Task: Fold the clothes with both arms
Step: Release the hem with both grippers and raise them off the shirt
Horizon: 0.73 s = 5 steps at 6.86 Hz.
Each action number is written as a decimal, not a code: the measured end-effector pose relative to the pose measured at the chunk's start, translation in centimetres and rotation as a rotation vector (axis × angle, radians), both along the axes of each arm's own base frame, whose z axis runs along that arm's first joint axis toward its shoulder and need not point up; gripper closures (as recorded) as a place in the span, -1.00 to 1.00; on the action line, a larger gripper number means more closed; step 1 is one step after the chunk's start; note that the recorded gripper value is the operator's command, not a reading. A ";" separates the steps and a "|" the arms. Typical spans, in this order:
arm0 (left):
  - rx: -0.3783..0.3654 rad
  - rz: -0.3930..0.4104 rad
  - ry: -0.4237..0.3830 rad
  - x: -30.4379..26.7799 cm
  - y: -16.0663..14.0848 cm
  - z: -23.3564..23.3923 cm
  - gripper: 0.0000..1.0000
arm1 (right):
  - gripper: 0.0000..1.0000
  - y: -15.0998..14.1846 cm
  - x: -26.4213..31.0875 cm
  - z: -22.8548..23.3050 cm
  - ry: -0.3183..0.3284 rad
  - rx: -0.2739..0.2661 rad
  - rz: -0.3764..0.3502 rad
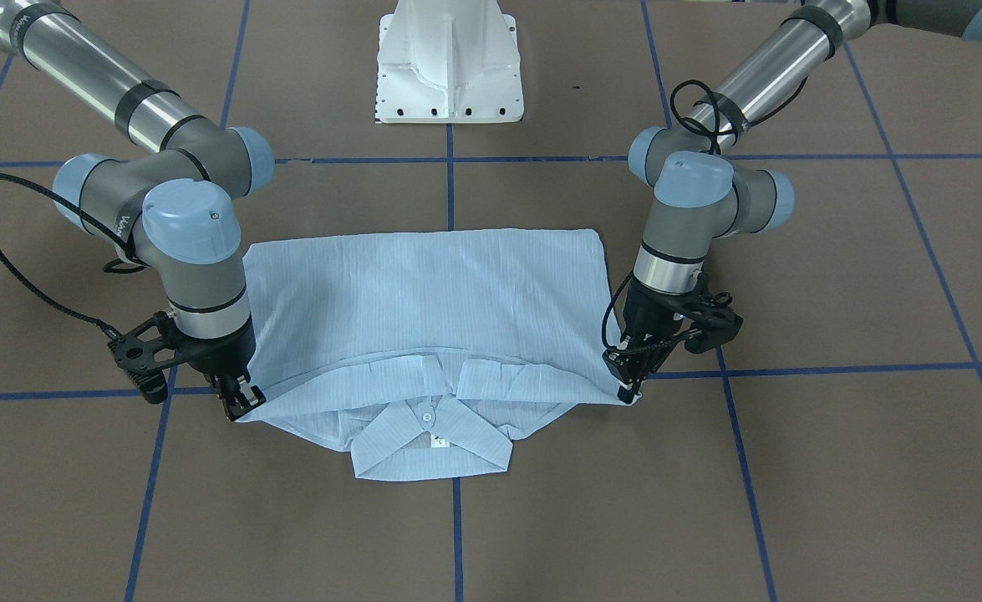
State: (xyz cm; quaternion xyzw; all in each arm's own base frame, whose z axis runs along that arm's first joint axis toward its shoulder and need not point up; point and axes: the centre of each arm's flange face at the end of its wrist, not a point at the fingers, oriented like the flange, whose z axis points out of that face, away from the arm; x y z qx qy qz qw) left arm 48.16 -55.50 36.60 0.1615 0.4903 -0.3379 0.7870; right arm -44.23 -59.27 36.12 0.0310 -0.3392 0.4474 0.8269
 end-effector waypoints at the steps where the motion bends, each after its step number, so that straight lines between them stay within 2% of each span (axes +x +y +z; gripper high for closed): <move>1: 0.031 0.015 -0.014 -0.2 -0.1 -0.2 -0.52 | -1.00 0.0 0.0 -0.3 -0.006 0.004 -0.003; 2: 0.084 0.036 -0.031 -1.0 -0.3 -0.9 -0.98 | -1.00 0.6 0.6 -1.2 -0.028 0.017 -0.011; 3: 0.124 0.047 -0.031 -2.2 -0.4 -1.9 -0.99 | -1.00 2.2 2.3 -2.3 -0.068 0.033 -0.025; 5: 0.159 0.082 0.011 -5.0 1.1 -3.3 -0.99 | -1.00 8.2 5.3 -2.6 -0.139 0.048 -0.076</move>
